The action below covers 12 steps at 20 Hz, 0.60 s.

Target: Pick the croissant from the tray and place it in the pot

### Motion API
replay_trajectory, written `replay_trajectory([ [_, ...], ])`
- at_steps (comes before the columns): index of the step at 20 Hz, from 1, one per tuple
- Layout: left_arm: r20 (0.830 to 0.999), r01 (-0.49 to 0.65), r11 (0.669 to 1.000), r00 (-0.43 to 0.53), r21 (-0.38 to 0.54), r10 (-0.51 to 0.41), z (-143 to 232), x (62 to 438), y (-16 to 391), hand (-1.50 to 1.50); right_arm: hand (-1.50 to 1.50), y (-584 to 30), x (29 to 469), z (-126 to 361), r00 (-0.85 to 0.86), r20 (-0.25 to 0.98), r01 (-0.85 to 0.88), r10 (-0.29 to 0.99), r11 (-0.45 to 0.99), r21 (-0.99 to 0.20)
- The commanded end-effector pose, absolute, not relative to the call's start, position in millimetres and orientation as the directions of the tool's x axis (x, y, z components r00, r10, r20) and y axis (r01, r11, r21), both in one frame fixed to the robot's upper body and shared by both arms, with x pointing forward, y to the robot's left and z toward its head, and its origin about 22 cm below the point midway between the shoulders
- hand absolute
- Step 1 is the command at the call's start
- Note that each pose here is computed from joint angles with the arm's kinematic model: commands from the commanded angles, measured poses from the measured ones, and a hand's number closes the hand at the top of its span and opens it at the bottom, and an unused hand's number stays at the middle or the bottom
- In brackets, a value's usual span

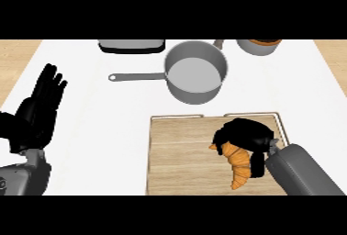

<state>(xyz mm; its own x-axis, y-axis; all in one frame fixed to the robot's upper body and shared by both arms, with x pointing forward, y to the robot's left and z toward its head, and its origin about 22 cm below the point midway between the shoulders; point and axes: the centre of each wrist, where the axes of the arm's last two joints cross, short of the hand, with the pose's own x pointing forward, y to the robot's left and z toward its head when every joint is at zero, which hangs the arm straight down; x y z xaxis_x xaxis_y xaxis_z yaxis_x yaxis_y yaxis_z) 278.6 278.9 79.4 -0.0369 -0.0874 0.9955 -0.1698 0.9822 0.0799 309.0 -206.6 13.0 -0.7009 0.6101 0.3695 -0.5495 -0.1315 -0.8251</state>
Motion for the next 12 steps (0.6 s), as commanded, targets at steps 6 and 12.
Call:
replay_trajectory([
  [6,0.996,-0.169,0.983,-0.048,0.072,-0.081,88,293,276,0.00,1.50,-83,294,9,-0.641,0.376,-0.562,0.669,-0.075,-0.824],
  [12,0.995,-0.108,0.992,-0.057,0.070,-0.076,89,294,264,0.00,1.50,-74,292,16,-0.472,0.352,-0.524,0.808,0.064,-0.849],
])
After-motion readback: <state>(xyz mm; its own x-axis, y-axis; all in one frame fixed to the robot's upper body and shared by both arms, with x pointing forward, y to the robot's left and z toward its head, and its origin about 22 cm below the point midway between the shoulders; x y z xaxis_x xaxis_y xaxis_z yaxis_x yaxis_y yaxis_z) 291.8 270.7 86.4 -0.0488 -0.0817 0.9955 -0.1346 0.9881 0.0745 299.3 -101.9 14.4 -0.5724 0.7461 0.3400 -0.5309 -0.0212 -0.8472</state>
